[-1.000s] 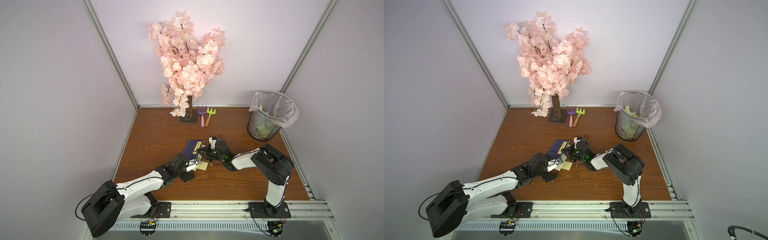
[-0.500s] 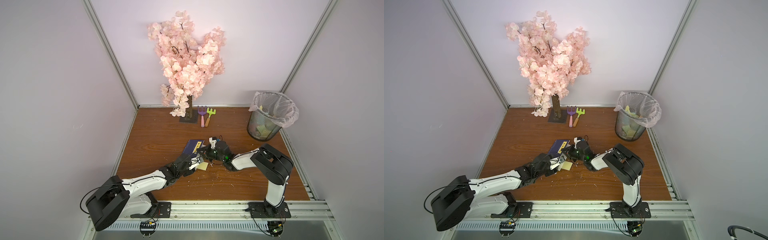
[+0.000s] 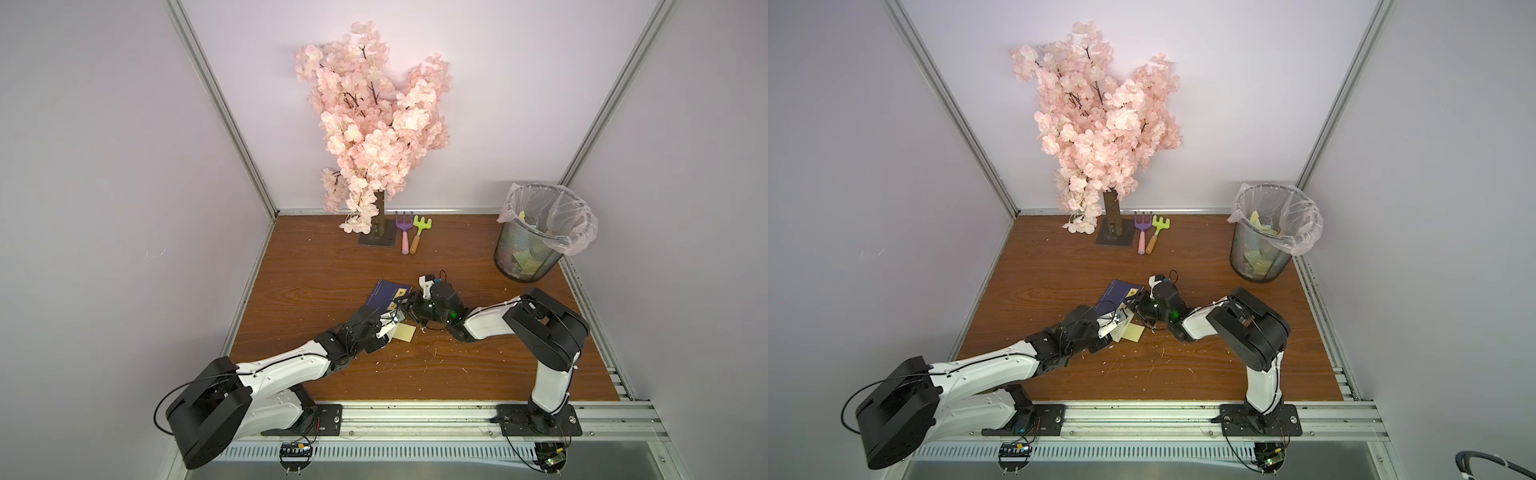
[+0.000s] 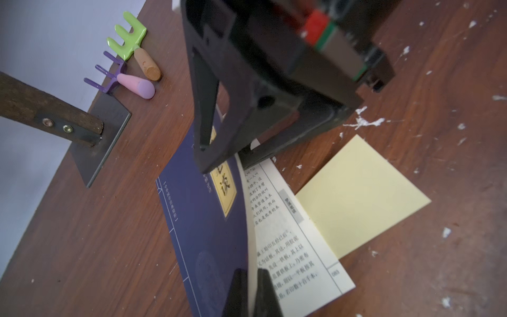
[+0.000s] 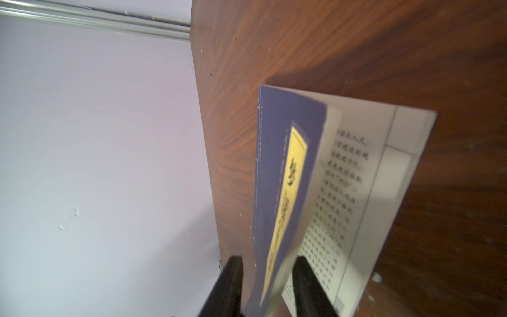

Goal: Peel off the used sticky note
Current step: Turn the page of the book at the center of the board.

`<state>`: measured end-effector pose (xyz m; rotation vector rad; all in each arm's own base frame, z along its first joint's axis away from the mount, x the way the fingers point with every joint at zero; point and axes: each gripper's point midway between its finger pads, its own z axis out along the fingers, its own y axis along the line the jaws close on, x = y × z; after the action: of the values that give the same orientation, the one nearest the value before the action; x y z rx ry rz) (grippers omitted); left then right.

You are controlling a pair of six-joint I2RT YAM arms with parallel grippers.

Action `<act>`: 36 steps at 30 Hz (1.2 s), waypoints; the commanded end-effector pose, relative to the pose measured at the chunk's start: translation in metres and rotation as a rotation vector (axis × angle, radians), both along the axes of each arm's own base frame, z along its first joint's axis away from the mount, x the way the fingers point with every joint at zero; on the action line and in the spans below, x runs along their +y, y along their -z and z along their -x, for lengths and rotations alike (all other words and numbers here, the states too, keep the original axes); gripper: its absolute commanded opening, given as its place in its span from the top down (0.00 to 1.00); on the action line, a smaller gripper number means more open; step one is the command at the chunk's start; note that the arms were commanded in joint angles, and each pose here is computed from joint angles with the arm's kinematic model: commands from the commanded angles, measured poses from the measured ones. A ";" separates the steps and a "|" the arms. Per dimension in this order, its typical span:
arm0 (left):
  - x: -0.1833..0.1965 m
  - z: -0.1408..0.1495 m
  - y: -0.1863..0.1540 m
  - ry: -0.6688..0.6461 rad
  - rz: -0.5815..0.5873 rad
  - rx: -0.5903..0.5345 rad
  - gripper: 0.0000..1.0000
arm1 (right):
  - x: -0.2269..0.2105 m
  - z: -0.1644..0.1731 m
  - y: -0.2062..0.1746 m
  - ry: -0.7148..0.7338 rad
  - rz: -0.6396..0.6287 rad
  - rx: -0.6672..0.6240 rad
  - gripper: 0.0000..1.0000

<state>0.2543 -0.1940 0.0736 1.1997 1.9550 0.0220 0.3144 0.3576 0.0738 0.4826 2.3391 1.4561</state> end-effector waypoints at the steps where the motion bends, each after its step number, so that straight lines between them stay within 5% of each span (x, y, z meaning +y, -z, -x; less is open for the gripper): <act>1: 0.002 -0.012 -0.012 -0.055 0.143 0.113 0.98 | -0.012 0.002 -0.019 0.001 0.026 -0.073 0.47; 6: 0.004 -0.017 -0.017 -0.092 0.306 0.248 0.98 | -0.023 0.015 -0.024 -0.003 0.040 -0.102 0.34; 12: 0.013 -0.020 -0.015 -0.116 0.423 0.387 0.98 | -0.013 0.033 -0.032 -0.041 0.045 -0.135 0.32; 26: 0.038 -0.026 -0.040 -0.133 0.639 0.443 0.99 | 0.026 0.022 -0.014 -0.092 0.015 -0.097 0.39; 36: 0.053 -0.030 -0.038 -0.143 0.689 0.457 0.99 | 0.037 0.016 0.013 -0.085 0.025 -0.033 0.42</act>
<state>0.2881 -0.1401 0.1116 0.6286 2.1603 -0.7918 0.2960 0.3829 0.0515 0.3560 2.4033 1.3953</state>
